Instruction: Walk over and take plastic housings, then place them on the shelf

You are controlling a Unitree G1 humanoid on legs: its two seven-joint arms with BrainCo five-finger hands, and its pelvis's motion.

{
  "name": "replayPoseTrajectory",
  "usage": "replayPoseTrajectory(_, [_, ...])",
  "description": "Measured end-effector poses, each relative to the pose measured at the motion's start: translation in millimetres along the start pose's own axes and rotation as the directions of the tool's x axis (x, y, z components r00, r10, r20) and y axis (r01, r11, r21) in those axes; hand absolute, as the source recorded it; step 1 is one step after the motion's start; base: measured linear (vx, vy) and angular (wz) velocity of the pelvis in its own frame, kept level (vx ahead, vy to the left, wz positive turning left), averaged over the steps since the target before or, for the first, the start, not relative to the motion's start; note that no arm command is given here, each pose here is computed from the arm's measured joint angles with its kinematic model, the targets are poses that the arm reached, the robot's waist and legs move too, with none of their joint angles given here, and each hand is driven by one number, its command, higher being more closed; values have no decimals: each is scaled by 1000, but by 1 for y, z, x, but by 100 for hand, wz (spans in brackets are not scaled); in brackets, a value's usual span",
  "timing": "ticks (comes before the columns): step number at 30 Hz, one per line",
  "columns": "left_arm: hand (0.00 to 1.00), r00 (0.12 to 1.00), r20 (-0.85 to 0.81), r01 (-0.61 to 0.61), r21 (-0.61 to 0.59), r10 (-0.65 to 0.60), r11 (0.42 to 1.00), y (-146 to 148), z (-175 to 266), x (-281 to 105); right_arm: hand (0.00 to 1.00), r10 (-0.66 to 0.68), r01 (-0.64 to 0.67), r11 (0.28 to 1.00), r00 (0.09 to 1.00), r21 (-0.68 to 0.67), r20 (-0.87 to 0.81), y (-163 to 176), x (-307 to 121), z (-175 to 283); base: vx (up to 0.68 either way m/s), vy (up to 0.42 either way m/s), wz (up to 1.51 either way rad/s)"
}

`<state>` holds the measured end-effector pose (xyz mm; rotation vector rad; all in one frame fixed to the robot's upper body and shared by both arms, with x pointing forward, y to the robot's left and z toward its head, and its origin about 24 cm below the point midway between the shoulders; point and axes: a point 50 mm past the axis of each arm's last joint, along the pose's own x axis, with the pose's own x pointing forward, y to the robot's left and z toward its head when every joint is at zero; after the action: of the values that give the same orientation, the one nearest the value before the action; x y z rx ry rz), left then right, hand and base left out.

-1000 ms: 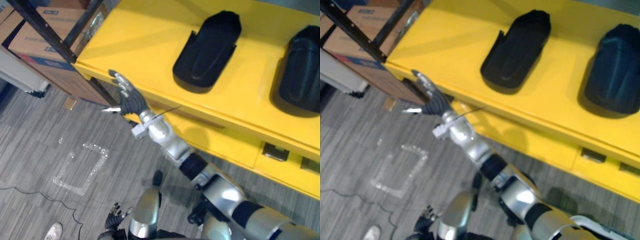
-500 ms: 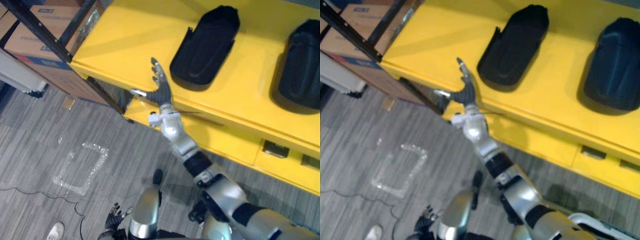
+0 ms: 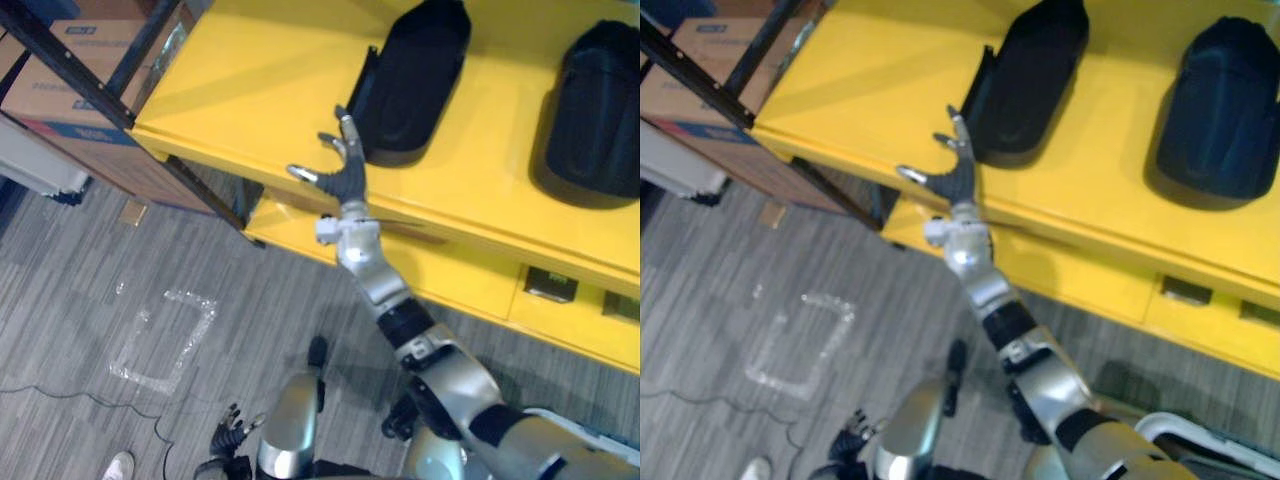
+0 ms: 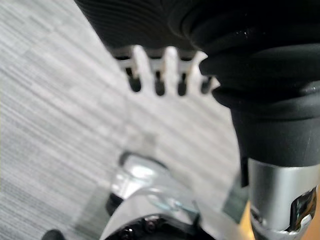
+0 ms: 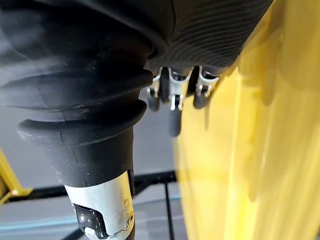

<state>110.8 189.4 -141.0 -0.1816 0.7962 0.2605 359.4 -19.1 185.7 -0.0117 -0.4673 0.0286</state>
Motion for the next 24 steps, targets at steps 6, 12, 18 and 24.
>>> replayPoseTrajectory(6, [0,1000,2,0,3,0,1000,-1,1,1,0,10,-10,1000,1000,-14,8,0,0,0,0,0,0])
replayPoseTrajectory(12, [0,1000,-1,-2,4,2,1000,-1,0,0,0,171,-171,985,985,0,-2,14,-6,-3,-10,-5,-5])
replayPoseTrajectory(18, [0,1000,-3,-7,21,7,1000,1,-1,0,0,574,-581,814,808,14,133,79,-49,20,3,-12,3])
replayPoseTrajectory(24, [0,1000,15,-10,51,9,999,0,-1,0,0,498,-545,838,773,11,392,81,-55,74,11,0,4])
